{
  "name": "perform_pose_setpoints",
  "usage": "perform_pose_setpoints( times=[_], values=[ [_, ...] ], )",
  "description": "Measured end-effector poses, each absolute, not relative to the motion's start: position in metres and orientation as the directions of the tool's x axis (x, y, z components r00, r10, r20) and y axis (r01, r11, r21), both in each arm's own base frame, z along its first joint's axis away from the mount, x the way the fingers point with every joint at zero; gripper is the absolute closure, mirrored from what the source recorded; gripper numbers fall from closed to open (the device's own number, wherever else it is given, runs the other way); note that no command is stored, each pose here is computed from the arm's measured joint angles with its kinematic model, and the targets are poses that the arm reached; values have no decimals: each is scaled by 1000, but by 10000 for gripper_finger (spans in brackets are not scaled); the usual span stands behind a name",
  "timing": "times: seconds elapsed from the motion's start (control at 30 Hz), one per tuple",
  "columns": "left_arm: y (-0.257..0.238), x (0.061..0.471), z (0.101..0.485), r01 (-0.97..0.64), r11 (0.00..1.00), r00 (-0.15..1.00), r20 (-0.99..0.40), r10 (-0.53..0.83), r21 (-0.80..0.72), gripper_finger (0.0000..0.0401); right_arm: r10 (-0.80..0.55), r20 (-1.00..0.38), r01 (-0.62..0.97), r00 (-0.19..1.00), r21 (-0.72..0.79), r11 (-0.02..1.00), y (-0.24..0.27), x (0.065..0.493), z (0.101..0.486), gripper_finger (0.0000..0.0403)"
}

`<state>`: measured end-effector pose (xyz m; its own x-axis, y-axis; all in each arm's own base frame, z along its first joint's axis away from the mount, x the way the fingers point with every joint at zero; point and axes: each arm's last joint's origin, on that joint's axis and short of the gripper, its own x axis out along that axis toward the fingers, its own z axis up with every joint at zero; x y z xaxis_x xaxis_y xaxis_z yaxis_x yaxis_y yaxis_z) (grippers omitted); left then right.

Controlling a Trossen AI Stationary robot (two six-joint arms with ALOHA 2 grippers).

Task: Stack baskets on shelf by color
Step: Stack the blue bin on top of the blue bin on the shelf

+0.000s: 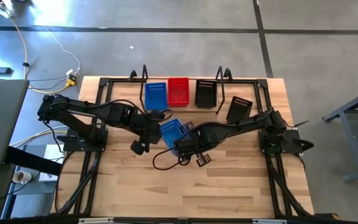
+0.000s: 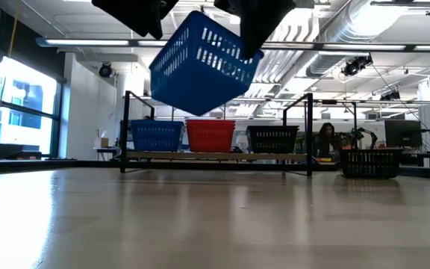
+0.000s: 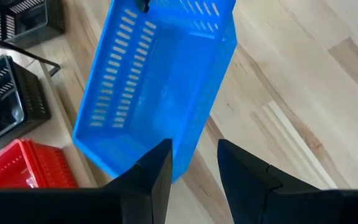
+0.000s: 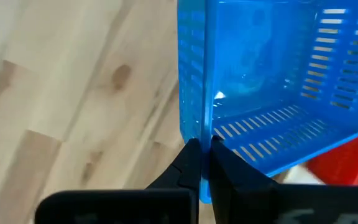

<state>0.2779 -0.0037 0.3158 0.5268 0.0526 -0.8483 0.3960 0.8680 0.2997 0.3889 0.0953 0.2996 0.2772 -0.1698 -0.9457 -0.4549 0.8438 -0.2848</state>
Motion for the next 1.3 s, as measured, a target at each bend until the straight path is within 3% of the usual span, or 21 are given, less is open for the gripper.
perform_pose_setpoints(
  times=[0.37, 0.53, 0.9, 1.13, 1.3],
  values=[
    [-4, 277, 315, 419, 854, 517, -854, 54, 308, 284, -227, -885, -430, 406, -404, 807, 96, 393, 329, 403],
    [-3, 277, 315, 408, 852, 516, -853, 82, 329, 286, -217, -891, -433, 399, -392, 812, 94, 393, 330, 403],
    [-3, 276, 315, 462, 813, 507, -858, 86, 354, 393, -195, -910, -431, 367, -352, 831, 94, 391, 325, 403],
    [-2, 274, 313, 509, 770, 484, -868, 113, 384, 398, -191, -905, -345, 380, -330, 879, 95, 393, 325, 396],
    [1, 272, 313, 504, 763, 462, -873, 159, 405, 399, -195, -903, -266, 384, -311, 913, 88, 395, 326, 350]
  ],
)
